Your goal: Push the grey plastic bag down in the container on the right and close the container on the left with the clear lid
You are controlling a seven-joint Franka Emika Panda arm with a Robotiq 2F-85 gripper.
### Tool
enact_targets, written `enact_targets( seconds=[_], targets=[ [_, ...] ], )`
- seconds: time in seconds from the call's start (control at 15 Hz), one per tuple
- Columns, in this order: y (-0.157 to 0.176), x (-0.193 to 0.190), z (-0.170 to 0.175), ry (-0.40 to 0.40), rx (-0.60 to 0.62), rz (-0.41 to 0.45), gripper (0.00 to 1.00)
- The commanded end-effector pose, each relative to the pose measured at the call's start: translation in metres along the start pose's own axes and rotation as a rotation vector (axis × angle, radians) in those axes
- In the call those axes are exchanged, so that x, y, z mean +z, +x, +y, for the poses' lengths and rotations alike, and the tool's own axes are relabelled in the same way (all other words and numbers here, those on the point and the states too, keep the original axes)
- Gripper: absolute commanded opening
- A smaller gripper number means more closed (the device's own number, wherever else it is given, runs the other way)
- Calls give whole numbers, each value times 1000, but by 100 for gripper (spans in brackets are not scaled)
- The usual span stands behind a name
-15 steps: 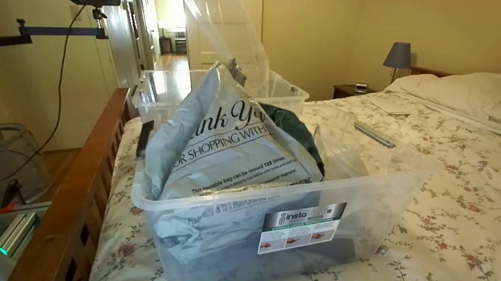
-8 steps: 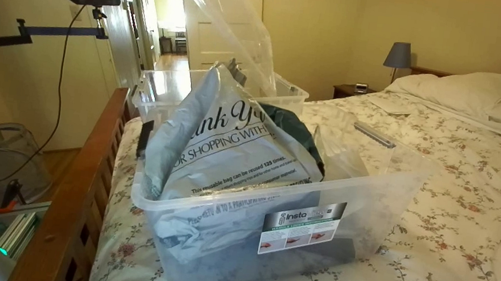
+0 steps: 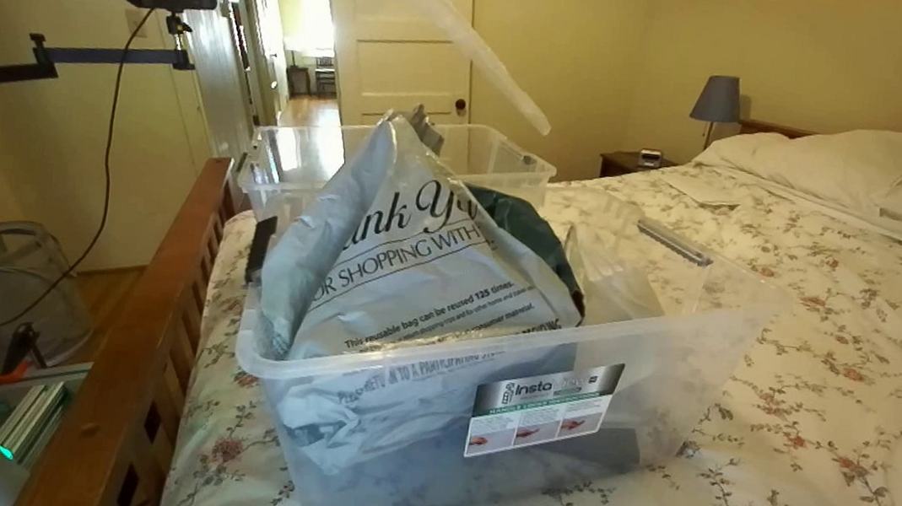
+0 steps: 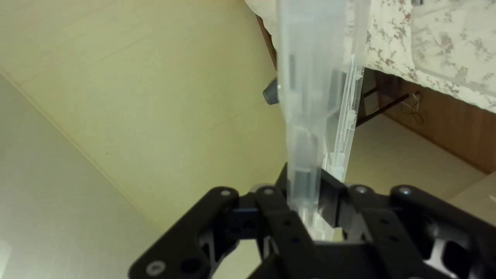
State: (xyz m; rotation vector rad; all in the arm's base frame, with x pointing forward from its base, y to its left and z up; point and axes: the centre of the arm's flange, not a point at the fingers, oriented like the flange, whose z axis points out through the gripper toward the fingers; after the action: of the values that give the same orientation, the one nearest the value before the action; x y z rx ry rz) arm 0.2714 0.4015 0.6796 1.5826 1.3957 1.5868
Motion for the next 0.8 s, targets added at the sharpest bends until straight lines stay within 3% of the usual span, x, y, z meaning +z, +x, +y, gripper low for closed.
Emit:
enact_targets(
  seconds=[0.0, 0.13, 0.2, 0.27, 0.4, 0.53, 0.6, 0.67, 0.73],
  targets=[
    [-13, 43, -19, -134, -137, -37, 3],
    [-24, 53, -25, -160, -181, -70, 3],
    [-28, 56, -30, -140, -185, -69, 3],
    [-33, 56, -36, -69, -189, -51, 3],
    [-39, 55, -45, -35, -179, -46, 3],
    [-49, 56, -54, -42, -193, -99, 3],
    [-54, 54, -58, -39, -142, -111, 3],
    [-51, 63, -62, -2, -160, -94, 12],
    [-55, 64, -65, 4, -154, -102, 12]
  ],
)
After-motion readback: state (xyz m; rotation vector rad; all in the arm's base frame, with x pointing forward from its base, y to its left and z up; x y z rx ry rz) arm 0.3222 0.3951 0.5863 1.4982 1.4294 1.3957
